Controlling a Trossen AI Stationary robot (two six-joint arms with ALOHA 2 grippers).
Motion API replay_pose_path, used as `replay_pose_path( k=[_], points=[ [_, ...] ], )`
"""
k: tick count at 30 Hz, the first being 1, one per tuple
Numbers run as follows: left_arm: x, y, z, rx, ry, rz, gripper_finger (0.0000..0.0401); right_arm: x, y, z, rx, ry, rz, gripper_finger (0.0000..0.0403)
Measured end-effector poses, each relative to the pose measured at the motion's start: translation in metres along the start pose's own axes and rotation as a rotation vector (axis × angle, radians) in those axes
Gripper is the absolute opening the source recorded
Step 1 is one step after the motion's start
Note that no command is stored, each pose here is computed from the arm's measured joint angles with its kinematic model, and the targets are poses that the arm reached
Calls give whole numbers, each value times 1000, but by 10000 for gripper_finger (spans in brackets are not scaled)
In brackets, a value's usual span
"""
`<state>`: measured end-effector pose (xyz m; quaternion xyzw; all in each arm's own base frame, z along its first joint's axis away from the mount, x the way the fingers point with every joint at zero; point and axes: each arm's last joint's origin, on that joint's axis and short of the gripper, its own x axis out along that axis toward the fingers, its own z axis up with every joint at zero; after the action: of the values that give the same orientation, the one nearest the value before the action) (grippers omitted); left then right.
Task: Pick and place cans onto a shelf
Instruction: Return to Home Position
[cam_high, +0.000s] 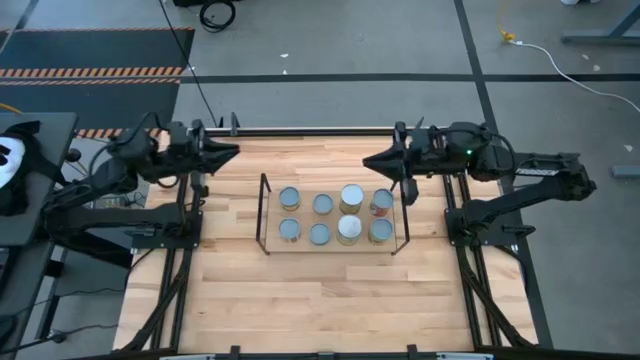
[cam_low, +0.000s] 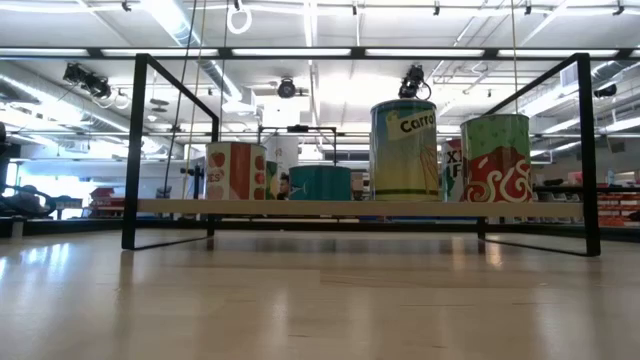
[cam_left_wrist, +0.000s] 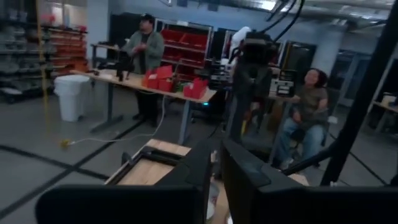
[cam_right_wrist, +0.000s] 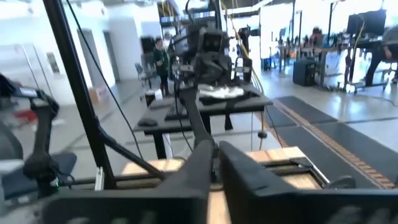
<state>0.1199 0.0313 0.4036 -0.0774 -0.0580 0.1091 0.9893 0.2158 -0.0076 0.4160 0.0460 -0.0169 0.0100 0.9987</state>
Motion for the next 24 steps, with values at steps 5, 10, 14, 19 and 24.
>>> replay_pose_path(
  k=[5,10,14,19,24],
  points=[
    [-13,1,-4,41,53,36,32,-11,-1,-16,89,-47,8,21],
    [-13,2,-8,-13,86,62,37,-11,-2,-37,117,14,7,64],
    [-11,2,-13,-4,145,43,42,-6,-3,-46,165,40,5,76],
    [-9,0,-20,30,45,-102,41,-2,-3,-65,61,41,31,77],
    [-14,2,-33,47,-60,-128,40,-3,1,-84,-24,83,166,77]
  ],
)
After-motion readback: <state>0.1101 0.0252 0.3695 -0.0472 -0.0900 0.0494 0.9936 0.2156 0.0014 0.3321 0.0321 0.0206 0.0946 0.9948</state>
